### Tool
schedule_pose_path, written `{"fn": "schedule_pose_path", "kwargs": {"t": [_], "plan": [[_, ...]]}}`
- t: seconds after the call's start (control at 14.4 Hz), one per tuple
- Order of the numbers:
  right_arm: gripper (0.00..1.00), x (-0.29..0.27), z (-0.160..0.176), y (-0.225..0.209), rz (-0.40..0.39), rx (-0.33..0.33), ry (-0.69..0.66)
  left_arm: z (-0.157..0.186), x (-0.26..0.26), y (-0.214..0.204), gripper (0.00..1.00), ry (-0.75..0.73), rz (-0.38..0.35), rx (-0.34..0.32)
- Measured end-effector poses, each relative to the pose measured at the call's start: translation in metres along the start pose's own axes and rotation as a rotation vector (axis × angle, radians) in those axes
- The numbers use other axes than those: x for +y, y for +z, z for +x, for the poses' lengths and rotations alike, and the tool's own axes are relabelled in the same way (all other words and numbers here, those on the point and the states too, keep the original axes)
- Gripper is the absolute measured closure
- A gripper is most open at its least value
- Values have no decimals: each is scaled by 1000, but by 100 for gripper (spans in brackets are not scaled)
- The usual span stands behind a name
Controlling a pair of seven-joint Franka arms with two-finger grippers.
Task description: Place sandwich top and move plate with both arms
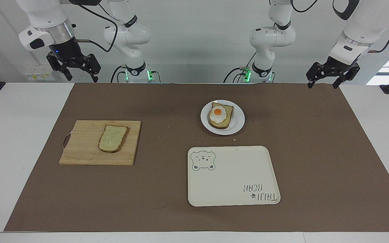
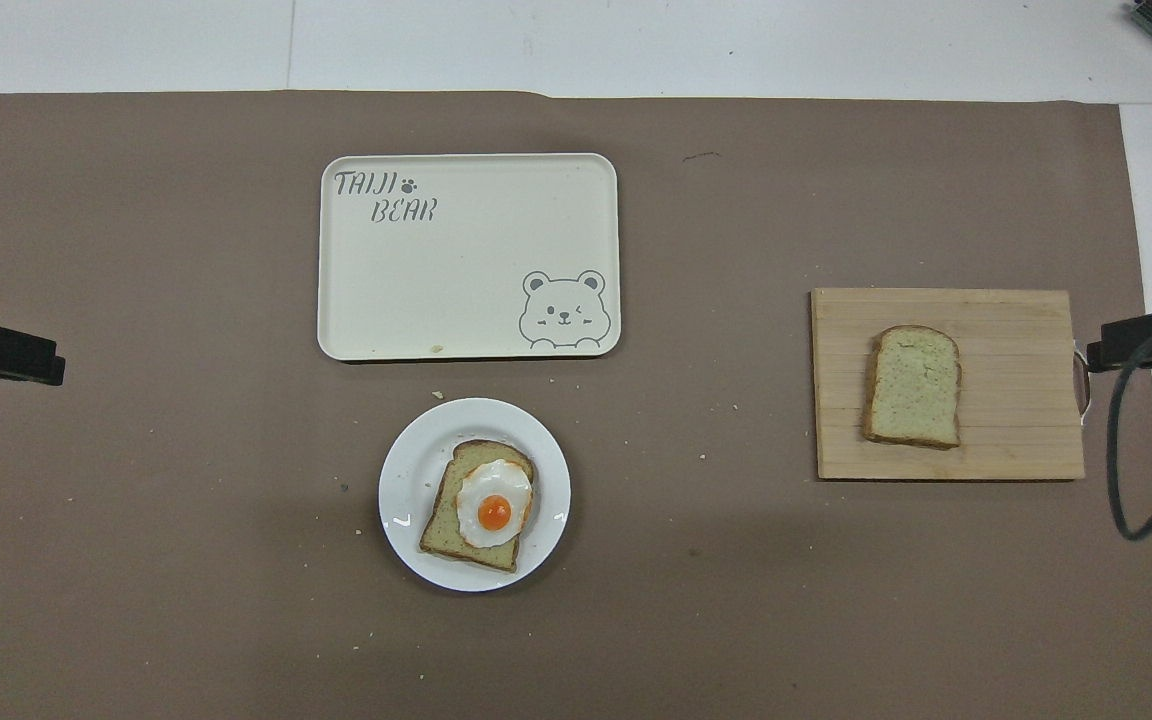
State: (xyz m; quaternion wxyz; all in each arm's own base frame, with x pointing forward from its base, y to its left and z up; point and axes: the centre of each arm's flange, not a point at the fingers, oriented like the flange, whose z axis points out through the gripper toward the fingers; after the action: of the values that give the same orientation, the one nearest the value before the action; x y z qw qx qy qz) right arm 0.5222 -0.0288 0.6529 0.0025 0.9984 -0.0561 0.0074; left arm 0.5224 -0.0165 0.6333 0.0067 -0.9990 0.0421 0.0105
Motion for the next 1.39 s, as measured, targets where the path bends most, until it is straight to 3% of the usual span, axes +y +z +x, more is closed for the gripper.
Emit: {"fn": "schedule_pose_path", "kwargs": {"t": [0.35,0.62,0.9,1.39], "plan": [[0,10,21,47,6,58,22,1,14,-5,0,15,-62,21],[0,36,43,127,6,47,40,1,11,-6,0,8,-72,23],[0,50,50,210,78,33,89,1,1,-6,0,-11,-74,24],[0,55,45,294,153,24,81,1,1,-6,0,-11,-74,24]]}}
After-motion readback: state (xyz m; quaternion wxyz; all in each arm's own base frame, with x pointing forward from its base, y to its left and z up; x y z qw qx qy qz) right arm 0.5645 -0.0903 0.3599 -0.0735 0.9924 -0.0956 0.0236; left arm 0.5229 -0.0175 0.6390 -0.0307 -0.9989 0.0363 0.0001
